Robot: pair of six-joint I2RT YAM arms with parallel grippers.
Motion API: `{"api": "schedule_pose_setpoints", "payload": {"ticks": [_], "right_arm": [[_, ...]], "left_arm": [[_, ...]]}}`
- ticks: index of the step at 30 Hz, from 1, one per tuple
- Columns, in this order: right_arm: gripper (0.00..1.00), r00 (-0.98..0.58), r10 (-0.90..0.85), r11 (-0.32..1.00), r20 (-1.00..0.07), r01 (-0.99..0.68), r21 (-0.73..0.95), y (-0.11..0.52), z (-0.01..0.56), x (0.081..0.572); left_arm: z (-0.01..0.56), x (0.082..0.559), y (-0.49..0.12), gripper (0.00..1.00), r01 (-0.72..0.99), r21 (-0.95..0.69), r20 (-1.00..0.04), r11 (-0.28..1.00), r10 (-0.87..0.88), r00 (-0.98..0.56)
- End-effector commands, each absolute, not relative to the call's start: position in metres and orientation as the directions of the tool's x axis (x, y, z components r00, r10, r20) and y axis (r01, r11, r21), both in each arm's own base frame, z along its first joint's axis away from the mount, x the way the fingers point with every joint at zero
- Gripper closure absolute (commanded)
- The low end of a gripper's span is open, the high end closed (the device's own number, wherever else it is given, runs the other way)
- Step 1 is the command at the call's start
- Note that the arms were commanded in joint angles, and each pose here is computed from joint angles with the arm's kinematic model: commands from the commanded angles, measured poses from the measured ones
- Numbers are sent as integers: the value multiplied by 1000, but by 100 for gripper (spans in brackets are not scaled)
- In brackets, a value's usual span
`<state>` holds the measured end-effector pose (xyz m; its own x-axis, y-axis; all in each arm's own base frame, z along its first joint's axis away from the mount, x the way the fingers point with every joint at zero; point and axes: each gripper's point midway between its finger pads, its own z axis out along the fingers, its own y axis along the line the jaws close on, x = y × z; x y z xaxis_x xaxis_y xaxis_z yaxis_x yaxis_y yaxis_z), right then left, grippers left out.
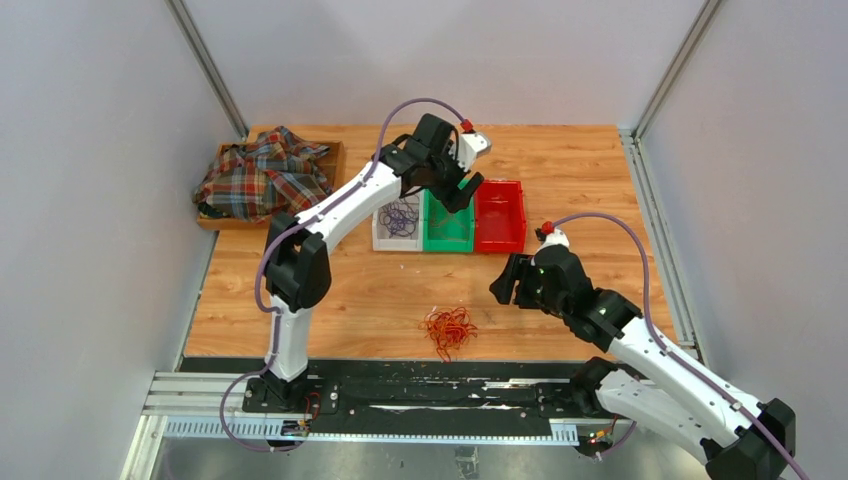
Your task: Untangle the cables
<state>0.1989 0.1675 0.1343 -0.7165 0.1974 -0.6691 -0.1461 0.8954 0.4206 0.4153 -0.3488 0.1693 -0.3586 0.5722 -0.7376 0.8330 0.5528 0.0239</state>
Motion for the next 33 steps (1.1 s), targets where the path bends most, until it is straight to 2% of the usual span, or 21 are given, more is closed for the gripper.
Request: {"api": "schedule_pose_setpoints", "payload": {"ticks": [1, 5, 8, 11, 15, 21, 25, 29, 33], "right_arm": [[38, -712, 207, 891, -671, -147, 430, 167, 144, 201], [39, -718, 202, 890, -666, -150, 431, 167, 142, 199], [40, -726, 193, 889, -660, -156, 431, 168, 139, 197], [40, -744, 171, 888, -645, -167, 429, 170, 133, 194], [41, -808, 161, 851, -566, -177, 494, 189, 117, 184], [42, -887, 107, 791, -450, -198, 578, 214, 98, 167], [43, -878, 125, 808, -461, -180, 561, 209, 96, 169], [43, -851, 141, 827, -506, -179, 532, 200, 101, 175], [43, -827, 146, 849, -543, -177, 498, 191, 104, 179]], "left_arm": [[181, 398, -346, 24, 874, 25, -741, 486, 596, -310], [159, 387, -343, 38, 908, 13, -700, 420, 652, -292], [149, 375, -343, 40, 928, -28, -667, 372, 684, -294], [158, 361, -340, 32, 946, -56, -662, 319, 697, -274], [175, 331, -325, 22, 965, -65, -668, 254, 708, -231], [169, 259, -298, 17, 974, -187, -658, 131, 719, -223], [145, 223, -294, 20, 925, -343, -587, 164, 732, -347], [117, 211, -294, 23, 875, -397, -489, 275, 744, -456], [102, 211, -300, 23, 838, -420, -441, 349, 729, -524]]}}
